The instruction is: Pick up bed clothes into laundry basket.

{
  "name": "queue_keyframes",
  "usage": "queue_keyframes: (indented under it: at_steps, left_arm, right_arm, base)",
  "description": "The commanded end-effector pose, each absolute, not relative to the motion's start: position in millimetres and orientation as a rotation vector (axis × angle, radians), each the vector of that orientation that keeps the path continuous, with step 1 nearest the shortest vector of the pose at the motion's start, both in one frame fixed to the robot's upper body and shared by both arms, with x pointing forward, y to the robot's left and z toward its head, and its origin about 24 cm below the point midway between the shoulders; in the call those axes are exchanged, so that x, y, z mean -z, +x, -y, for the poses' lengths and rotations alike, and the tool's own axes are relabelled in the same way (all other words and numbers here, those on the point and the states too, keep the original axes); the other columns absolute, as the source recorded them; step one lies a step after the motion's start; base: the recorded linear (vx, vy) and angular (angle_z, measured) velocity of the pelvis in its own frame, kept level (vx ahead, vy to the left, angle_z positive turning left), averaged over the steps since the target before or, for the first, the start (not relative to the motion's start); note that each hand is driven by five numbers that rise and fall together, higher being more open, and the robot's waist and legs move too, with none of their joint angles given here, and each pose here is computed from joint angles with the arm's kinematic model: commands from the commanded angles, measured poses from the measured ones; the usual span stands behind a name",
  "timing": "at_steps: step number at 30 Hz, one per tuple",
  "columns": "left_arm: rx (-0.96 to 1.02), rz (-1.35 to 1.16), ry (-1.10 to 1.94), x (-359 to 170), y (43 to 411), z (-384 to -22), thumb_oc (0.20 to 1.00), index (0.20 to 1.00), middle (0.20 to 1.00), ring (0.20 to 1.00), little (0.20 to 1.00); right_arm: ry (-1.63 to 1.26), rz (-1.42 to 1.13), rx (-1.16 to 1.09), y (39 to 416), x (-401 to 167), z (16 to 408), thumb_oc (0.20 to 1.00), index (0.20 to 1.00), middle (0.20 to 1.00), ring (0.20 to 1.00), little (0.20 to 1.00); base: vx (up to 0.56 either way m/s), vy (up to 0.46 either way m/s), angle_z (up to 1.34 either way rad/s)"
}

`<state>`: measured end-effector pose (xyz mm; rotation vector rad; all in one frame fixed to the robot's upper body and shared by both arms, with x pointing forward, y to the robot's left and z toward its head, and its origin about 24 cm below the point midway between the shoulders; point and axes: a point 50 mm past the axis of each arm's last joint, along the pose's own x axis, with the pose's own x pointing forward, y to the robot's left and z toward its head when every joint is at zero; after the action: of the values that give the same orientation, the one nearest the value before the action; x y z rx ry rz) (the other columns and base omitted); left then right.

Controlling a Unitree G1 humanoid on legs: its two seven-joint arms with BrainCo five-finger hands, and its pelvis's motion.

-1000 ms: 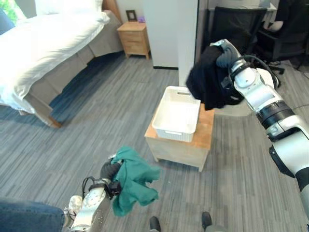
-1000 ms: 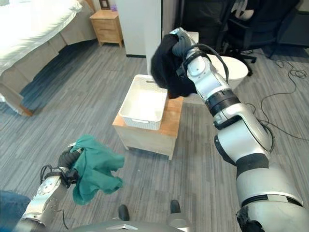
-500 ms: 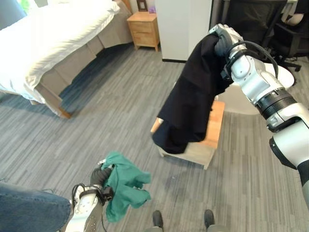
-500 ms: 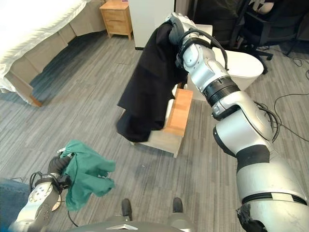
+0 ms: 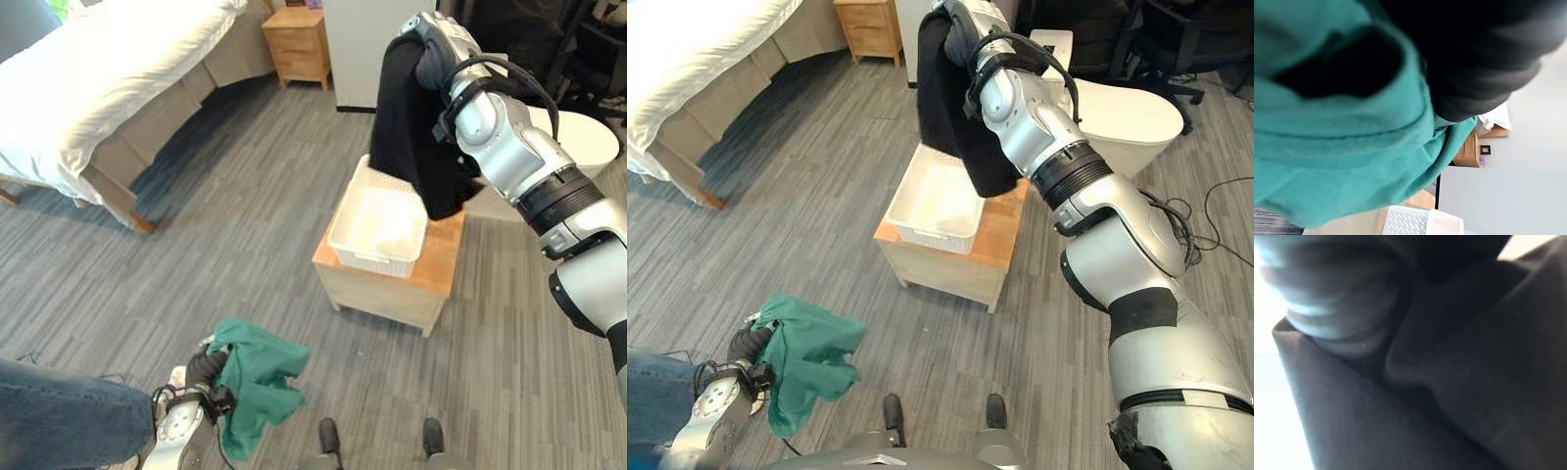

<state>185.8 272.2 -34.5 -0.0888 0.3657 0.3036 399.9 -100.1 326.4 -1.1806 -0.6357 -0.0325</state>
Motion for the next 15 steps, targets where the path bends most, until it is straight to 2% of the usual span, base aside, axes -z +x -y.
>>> queue_keyframes:
  at_steps: [1, 8, 15]
  left_arm:
    - [-0.291, -0.127, -0.066, -13.9, 217.9, -284.6, 0.200, 0.200, 0.200, 0.200, 0.200]
    - [-0.242, -0.040, -0.078, -30.6, 225.9, -276.6, 0.200, 0.200, 0.200, 0.200, 0.200]
    - [-0.257, -0.064, -0.113, -21.4, 224.1, -271.1, 0.200, 0.200, 0.200, 0.200, 0.200]
  right_arm:
    - [-1.245, 0.883, 0.180, 374.9, -405.9, 83.4, 0.200, 0.200, 0.200, 0.200, 0.200]
    - [-1.397, 0.735, 0.313, 390.8, -408.4, 115.3, 0.200, 0.200, 0.200, 0.200, 0.200]
    - [-1.426, 0.752, 0.389, 382.5, -428.9, 129.1, 0.200, 0.200, 0.200, 0.200, 0.200]
  base:
    - [0.00, 0.000, 0.00]
    - [-0.01, -0.003, 0.10]
    - [0.04, -0.020, 0.08]
